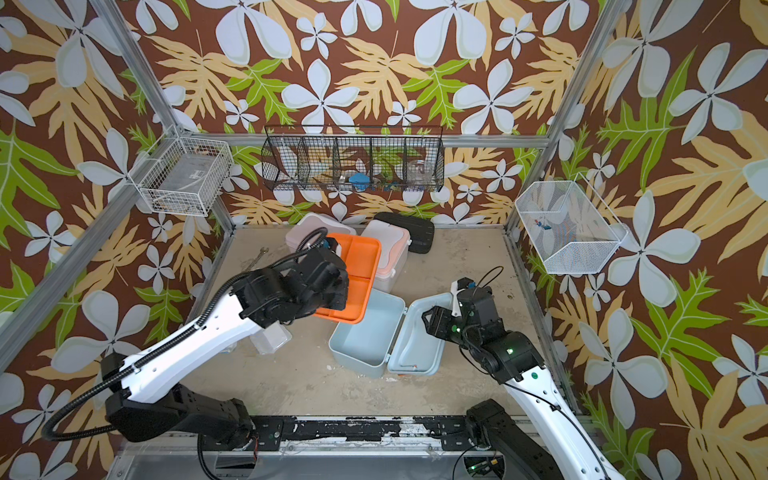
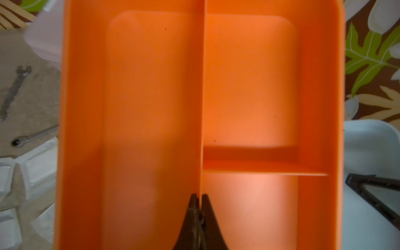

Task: Open first aid kits and take out gauze
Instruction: Pick up the compartment layer from the first aid kit, then place the compartment layer in the first aid kit.

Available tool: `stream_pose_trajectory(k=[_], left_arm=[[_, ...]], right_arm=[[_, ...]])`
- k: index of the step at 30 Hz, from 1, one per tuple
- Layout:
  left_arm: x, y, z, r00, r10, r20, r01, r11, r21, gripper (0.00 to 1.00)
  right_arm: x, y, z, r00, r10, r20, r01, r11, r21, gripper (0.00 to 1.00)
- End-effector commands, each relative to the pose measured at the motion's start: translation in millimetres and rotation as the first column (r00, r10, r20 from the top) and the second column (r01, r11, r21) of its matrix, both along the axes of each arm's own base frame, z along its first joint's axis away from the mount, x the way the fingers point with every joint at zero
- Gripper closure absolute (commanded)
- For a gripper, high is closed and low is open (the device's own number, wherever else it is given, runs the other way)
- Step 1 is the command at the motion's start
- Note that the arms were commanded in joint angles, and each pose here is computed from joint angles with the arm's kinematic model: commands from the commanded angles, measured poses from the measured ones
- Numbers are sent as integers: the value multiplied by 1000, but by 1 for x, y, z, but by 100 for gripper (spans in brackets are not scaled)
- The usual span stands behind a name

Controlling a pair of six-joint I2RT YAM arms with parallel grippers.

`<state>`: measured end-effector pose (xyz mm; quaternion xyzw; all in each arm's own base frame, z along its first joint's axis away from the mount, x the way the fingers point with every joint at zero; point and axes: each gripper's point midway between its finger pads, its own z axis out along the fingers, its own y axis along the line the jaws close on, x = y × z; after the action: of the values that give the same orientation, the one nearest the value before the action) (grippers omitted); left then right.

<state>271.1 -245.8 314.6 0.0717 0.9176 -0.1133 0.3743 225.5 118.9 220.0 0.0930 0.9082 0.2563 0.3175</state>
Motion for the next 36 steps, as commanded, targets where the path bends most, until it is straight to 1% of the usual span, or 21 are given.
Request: stream_pose_trajectory(k=[1, 6, 12, 13, 15, 16, 19, 22, 26, 28, 30, 36], left_arm=[[1, 19, 5, 1000, -2, 10, 2, 998, 62, 100], [0, 18, -19, 999, -6, -33, 9, 996, 93, 100], [-1, 14, -40, 998, -3, -69, 10, 996, 94, 100], [-1, 9, -43, 997, -15, -79, 21, 997, 73, 100], [-9, -10, -58, 988, -73, -132, 74, 997, 3, 100], [-12, -18, -65, 985, -88, -147, 88, 996, -9, 100], [-20, -36, -86, 980, -101, -173, 107, 994, 27, 100], [-27, -55, -107, 972, -127, -199, 137, 990, 40, 100], [-26, -54, -136, 969, -92, -228, 124, 984, 130, 100], [-26, -51, -146, 969, -74, -236, 113, 981, 155, 100], [-29, -52, -155, 965, -74, -251, 115, 981, 156, 100], [-39, -64, -174, 953, -106, -284, 143, 983, 113, 100]], right_arm=[[1, 0, 1, 1000, -4, 6, 4, 1000, 4, 37], [1, 0, 1, 1000, -3, 3, 3, 1000, 3, 37], [0, -1, 0, 1000, -3, 2, 3, 1000, -2, 37], [0, 0, 1, 1000, -2, 3, 2, 1000, 0, 37], [0, 0, -1, 1000, -3, 2, 3, 1000, 3, 38], [1, 1, -1, 1000, -2, 1, 2, 1000, 3, 38], [0, 1, -2, 1000, 0, -1, 0, 1000, 7, 38], [0, 0, -2, 1000, -2, 0, 2, 1000, 4, 37], [0, 1, -1, 1000, -1, 2, 1, 1000, 4, 38], [0, 0, -1, 1000, -2, 2, 2, 1000, 2, 37], [0, 0, -2, 1000, -1, -1, 1, 1000, 0, 37], [0, 1, -3, 1000, 1, -1, -1, 1000, 1, 37]])
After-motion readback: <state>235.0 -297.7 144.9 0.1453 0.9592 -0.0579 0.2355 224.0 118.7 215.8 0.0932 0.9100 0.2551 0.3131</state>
